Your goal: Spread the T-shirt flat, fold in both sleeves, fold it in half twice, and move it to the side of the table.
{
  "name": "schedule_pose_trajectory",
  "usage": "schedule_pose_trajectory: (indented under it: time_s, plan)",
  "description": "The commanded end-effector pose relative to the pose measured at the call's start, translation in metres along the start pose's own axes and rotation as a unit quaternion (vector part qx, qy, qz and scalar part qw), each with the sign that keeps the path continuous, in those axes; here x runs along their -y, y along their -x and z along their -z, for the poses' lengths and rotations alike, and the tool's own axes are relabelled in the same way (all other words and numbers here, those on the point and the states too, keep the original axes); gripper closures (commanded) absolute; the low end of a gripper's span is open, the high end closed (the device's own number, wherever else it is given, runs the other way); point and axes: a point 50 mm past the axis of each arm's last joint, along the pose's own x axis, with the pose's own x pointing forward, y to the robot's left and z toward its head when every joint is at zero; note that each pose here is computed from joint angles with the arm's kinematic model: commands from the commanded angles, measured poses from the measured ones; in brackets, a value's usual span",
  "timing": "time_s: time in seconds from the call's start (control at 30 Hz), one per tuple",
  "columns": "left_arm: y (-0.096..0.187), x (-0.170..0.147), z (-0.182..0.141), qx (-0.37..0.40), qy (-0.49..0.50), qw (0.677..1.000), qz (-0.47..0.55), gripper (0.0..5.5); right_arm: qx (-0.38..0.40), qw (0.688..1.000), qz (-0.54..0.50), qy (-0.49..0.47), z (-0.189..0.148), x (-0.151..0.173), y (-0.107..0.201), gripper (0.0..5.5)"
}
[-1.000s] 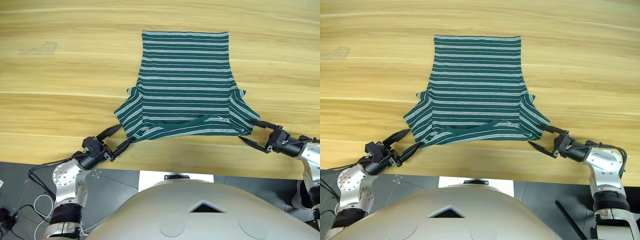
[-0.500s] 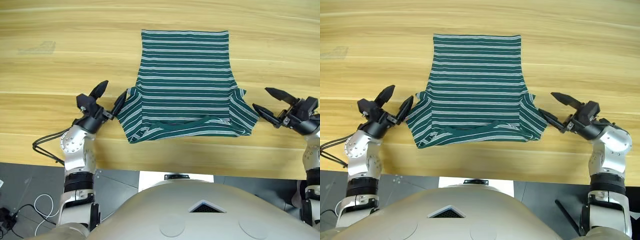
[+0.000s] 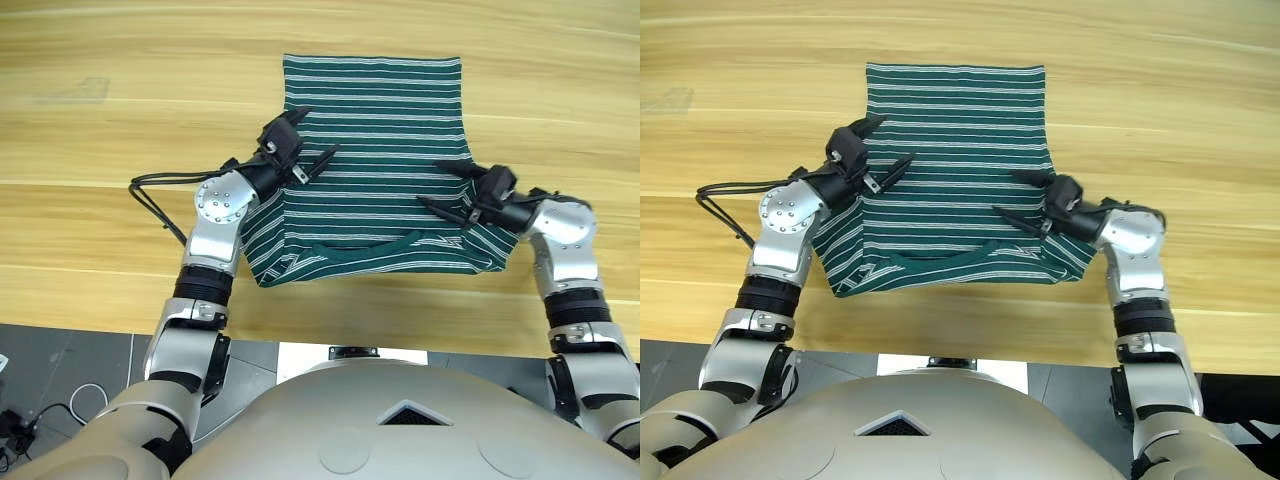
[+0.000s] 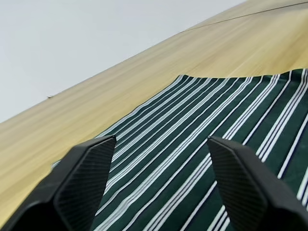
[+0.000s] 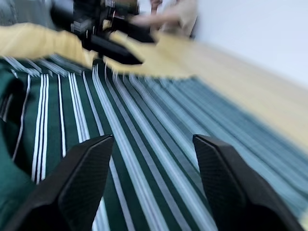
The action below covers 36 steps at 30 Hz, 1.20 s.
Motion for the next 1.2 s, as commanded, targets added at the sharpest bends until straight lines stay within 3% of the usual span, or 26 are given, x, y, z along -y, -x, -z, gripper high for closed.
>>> schedule_pose_trajectory:
  time_s: [0.03,0.17,0.57,1.2]
  plan:
    - [-0.014,0.011,0.006,-0.018,0.015,0.999,0.044,1.98,-0.006,1.000,-0.007,0.005,0.010,-0.017,-0.024,2.44]
    - [-0.007,0.022,0.015,-0.015,0.063,0.997,0.050,1.98,-0.001,1.000,-0.016,0.003,0.014,-0.030,-0.027,2.44]
    - [-0.005,0.037,0.034,-0.052,0.106,0.992,0.053,1.98,0.000,0.999,-0.034,0.020,0.010,-0.023,-0.001,2.44]
    - [-0.012,0.026,0.045,-0.096,0.121,0.987,0.036,1.98,-0.019,0.987,-0.160,-0.002,0.013,-0.059,0.007,2.44]
